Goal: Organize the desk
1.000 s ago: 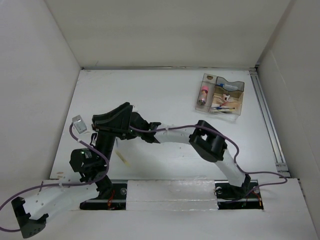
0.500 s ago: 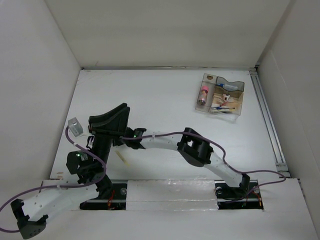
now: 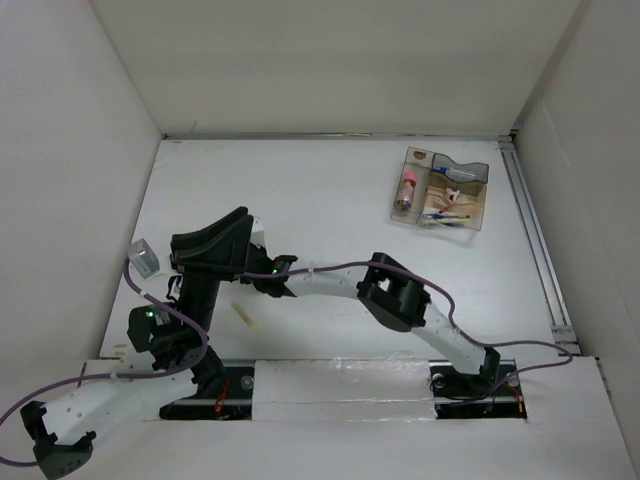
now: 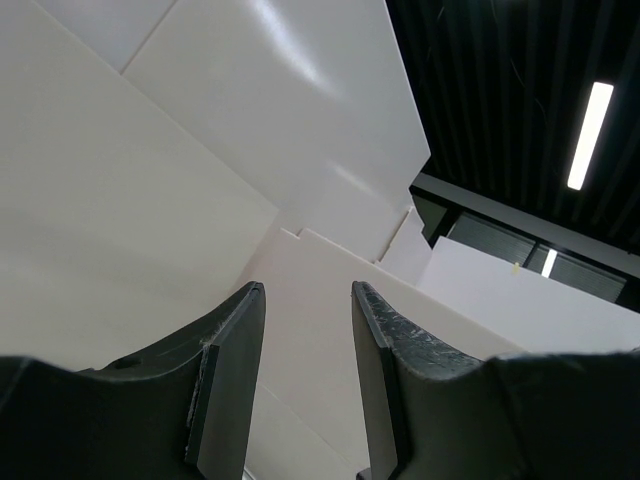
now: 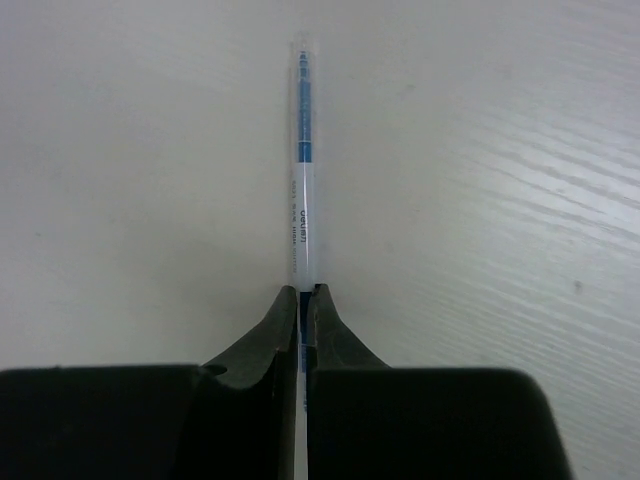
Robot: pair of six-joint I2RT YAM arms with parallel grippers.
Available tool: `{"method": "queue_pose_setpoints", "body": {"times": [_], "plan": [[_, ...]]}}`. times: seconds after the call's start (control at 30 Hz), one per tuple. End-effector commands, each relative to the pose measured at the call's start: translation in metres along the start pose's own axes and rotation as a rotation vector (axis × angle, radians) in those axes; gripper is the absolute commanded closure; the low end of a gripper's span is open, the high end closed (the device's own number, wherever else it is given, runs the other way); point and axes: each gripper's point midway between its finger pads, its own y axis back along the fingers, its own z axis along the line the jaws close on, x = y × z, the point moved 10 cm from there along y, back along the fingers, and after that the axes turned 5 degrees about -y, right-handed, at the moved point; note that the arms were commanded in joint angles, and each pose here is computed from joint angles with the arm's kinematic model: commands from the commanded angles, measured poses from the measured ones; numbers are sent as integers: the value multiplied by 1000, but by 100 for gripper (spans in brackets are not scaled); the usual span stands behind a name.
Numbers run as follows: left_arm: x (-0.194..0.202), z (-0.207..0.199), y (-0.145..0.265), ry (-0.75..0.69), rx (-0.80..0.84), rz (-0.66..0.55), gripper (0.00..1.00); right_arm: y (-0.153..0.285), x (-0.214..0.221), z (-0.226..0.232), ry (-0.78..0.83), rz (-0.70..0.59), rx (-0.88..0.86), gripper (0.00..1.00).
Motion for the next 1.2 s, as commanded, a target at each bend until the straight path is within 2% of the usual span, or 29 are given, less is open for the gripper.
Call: {"method": "queue_pose_setpoints", "body": {"times": [0.0, 0.07, 0.17, 0.2, 0.23, 0.27, 0.43, 0.5, 0.53, 0.63, 0.77, 0.97, 1.03, 1.17], "plan": [[-14, -9, -5, 16, 35, -52, 64, 4, -14, -33, -35, -25, 85, 100], [-12, -10, -6, 19, 44, -48, 64, 23, -21, -66, -81, -55, 85, 100], [-9, -9, -8, 16, 31, -40, 65, 44, -62, -75, -185, -147, 48, 100], [-7, -8, -8, 22, 29, -31, 65, 48, -55, -92, -212, -128, 62, 100], [-4, -9, -9, 23, 41, -23, 65, 72, -96, -109, -327, -216, 13, 100], [-4, -9, -9, 23, 41, -23, 65, 72, -97, -109, -345, -218, 10, 100], [4, -8, -13, 21, 34, 9, 65, 127, -150, -198, -675, -450, 59, 100], [5, -9, -14, 27, 40, 3, 65, 141, -160, -228, -825, -542, 81, 100], [7, -8, -15, 20, 38, 9, 65, 156, -165, -260, -895, -607, 127, 100], [12, -7, -16, 24, 29, 26, 65, 182, -170, -316, -1108, -751, 184, 100], [14, -8, -18, 24, 42, 28, 65, 199, -174, -358, -1311, -865, 201, 100], [17, -8, -19, 28, 42, 34, 65, 195, -174, -392, -1518, -853, 173, 100], [16, -7, -20, 20, 34, 35, 65, 194, -169, -406, -1567, -872, 155, 100], [15, -7, -17, 32, 41, 26, 65, 190, -161, -418, -1646, -831, 116, 100]]}}
